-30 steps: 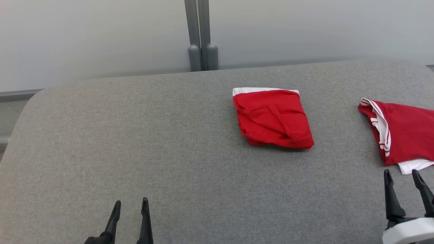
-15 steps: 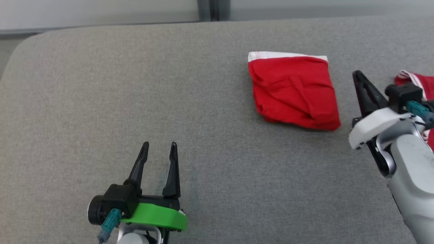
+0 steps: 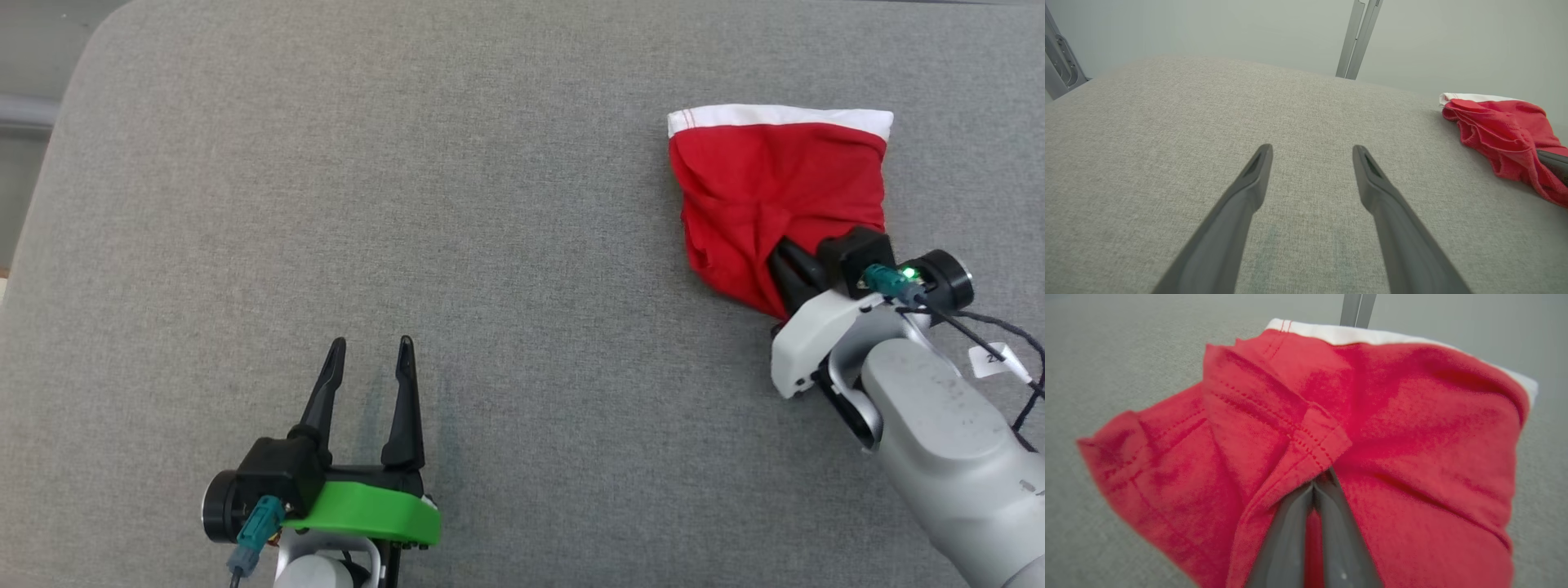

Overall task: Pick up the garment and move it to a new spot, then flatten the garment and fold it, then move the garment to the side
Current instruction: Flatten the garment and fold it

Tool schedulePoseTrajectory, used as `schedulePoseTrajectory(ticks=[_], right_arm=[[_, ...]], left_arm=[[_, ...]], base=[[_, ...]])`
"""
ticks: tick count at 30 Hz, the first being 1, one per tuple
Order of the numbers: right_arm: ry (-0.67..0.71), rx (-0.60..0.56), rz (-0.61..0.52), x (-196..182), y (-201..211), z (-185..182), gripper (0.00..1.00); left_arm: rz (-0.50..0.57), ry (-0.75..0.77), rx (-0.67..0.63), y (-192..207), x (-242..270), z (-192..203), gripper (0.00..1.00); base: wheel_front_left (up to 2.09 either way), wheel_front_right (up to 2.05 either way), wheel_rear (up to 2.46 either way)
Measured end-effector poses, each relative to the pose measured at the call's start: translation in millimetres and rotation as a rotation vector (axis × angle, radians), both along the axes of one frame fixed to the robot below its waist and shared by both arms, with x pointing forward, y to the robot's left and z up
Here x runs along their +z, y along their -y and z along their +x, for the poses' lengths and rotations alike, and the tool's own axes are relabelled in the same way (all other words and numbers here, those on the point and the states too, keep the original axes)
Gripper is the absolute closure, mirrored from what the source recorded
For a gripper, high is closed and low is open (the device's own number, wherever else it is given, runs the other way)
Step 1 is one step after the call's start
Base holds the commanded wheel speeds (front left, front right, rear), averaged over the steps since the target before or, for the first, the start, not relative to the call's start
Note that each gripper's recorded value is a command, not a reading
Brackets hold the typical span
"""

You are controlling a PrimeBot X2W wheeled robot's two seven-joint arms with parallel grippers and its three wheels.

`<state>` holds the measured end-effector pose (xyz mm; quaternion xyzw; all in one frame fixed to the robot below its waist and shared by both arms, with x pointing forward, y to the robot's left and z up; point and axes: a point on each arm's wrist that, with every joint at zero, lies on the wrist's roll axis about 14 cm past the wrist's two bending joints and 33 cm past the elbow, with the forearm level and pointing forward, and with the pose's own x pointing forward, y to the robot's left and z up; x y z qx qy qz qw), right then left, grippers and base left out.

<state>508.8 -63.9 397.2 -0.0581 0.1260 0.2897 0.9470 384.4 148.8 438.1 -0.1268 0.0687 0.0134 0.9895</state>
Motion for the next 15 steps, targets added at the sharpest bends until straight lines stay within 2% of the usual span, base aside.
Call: schedulePoseTrajectory(ticks=[10, 15], right_arm=[[0.04, 0.113, 0.07, 24.2, -28.7, -57.5, 1.0], [0.06, 0.077, 0.138, 43.3, -22.3, -83.0, 1.0]], left_arm=[[-0.01, 0.017, -0.023, 8.3, 6.1, -7.5, 0.0], [-0.013, 0.024, -0.031, 9.9, 9.8, -18.9, 0.0]], base=[[0.0, 0.0, 0.0], [0.0, 0.0, 0.0]])
